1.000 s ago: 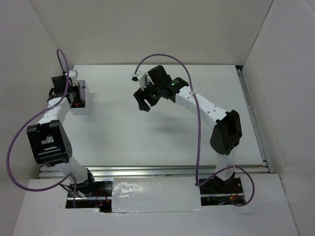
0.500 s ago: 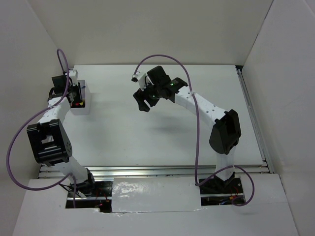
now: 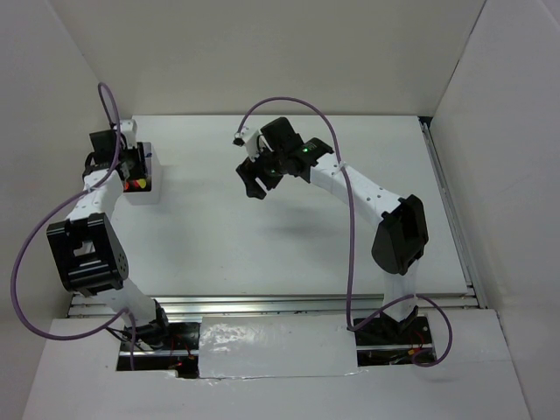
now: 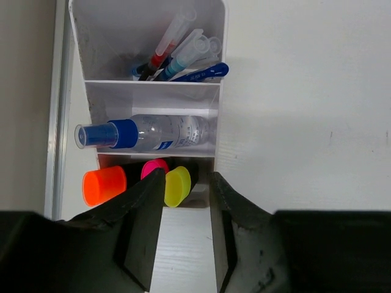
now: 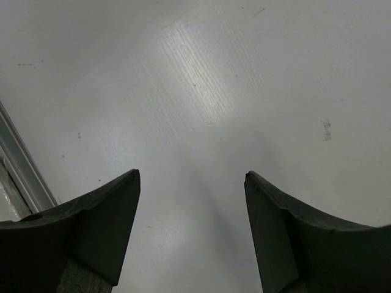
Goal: Sort the stationery into containers
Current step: Place the stationery into the container
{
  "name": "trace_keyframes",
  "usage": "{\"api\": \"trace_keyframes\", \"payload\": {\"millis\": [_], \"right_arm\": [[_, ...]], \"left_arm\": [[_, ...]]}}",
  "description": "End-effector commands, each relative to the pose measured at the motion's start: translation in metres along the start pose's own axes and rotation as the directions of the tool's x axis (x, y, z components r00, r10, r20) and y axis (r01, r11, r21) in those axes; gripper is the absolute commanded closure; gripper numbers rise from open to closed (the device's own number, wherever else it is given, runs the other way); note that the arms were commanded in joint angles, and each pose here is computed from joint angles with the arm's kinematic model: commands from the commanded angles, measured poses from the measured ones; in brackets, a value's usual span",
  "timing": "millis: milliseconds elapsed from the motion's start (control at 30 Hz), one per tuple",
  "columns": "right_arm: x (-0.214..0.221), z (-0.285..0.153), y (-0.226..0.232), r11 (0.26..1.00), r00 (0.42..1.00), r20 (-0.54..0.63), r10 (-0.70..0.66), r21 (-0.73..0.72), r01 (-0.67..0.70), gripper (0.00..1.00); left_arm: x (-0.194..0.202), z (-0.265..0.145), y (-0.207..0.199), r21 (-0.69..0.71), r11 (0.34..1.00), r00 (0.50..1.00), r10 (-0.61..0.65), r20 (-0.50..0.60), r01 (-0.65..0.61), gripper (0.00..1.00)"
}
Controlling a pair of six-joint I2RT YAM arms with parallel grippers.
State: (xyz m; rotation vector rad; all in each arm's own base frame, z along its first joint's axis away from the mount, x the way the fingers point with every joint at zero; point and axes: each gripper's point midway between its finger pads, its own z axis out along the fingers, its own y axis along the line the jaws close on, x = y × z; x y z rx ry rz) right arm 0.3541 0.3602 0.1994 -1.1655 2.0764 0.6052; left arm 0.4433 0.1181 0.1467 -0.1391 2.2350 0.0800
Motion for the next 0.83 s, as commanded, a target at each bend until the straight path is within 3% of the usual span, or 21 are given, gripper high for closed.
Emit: {"api": "trace_keyframes", "payload": {"millis": [0,33,67,100,133,200,233,300,500,600,633,667,733,800], "right_arm": [[-0.017,-0.01,0.004,1.0,0.999,0.033,-0.027,0.006,0.027,0.24],[-0.02,-0.013,0.004,1.0,0.999,0.044,-0.029,0.011,0.028,0.24],[-0.017,-0.013,0.002,1.0,0.999,0.04,-0.025,0.019,0.024,0.24],[-0.02,-0.019,0.003,0.999,0.998,0.053,-0.029,0.027,0.028,0.24],[-0.022,-0.023,-0.001,0.999,0.998,0.065,-0.025,0.04,0.023,0.24],[-0.015,-0.027,-0.006,0.999,0.998,0.061,-0.005,0.055,0.001,0.21],[-0.019,-0.037,-0.011,0.997,0.996,0.086,0.001,0.071,-0.008,0.2],[-0.012,-0.055,-0.025,0.994,0.994,0.101,0.043,0.099,-0.053,0.0],[0.028,-0.117,-0.086,0.939,0.96,0.165,0.225,0.227,-0.259,0.0],[0.074,-0.154,-0.12,0.871,0.93,0.198,0.31,0.333,-0.361,0.0],[0.108,-0.153,-0.124,0.849,0.927,0.159,0.339,0.373,-0.374,0.0],[0.114,-0.179,-0.136,0.814,0.923,0.218,0.317,0.436,-0.383,0.0],[0.16,-0.184,-0.136,0.778,0.919,0.187,0.348,0.489,-0.394,0.0],[0.175,-0.211,-0.139,0.735,0.911,0.238,0.336,0.539,-0.412,0.0]], "left_arm": [[-0.057,-0.035,-0.004,0.022,1.0,0.988,-0.003,0.156,0.0,0.49],[-0.063,-0.041,-0.004,0.025,1.0,0.985,-0.001,0.171,-0.003,0.46],[-0.068,-0.049,-0.008,0.038,0.999,0.983,0.004,0.184,-0.011,0.35],[-0.078,-0.057,-0.009,0.044,0.999,0.979,0.007,0.204,-0.016,0.33],[-0.081,-0.062,-0.011,0.052,0.998,0.979,0.009,0.205,-0.02,0.17],[-0.081,-0.074,-0.019,0.094,0.995,0.982,0.026,0.188,-0.044,0.01],[-0.08,-0.077,-0.022,0.109,0.993,0.983,0.032,0.182,-0.052,0.01],[-0.072,-0.087,-0.028,0.122,0.989,0.984,0.064,0.163,-0.085,0.01],[-0.033,-0.108,-0.044,0.085,0.975,0.976,0.196,0.093,-0.204,0.01],[-0.014,-0.115,-0.055,0.068,0.967,0.968,0.243,0.068,-0.247,0.01],[-0.007,-0.119,-0.058,0.072,0.964,0.966,0.251,0.067,-0.255,0.01],[-0.004,-0.121,-0.065,0.086,0.96,0.962,0.263,0.07,-0.268,0.0],[0.003,-0.126,-0.071,0.095,0.958,0.962,0.262,0.082,-0.269,0.01],[0.006,-0.129,-0.074,0.109,0.959,0.963,0.252,0.094,-0.261,0.0]]}}
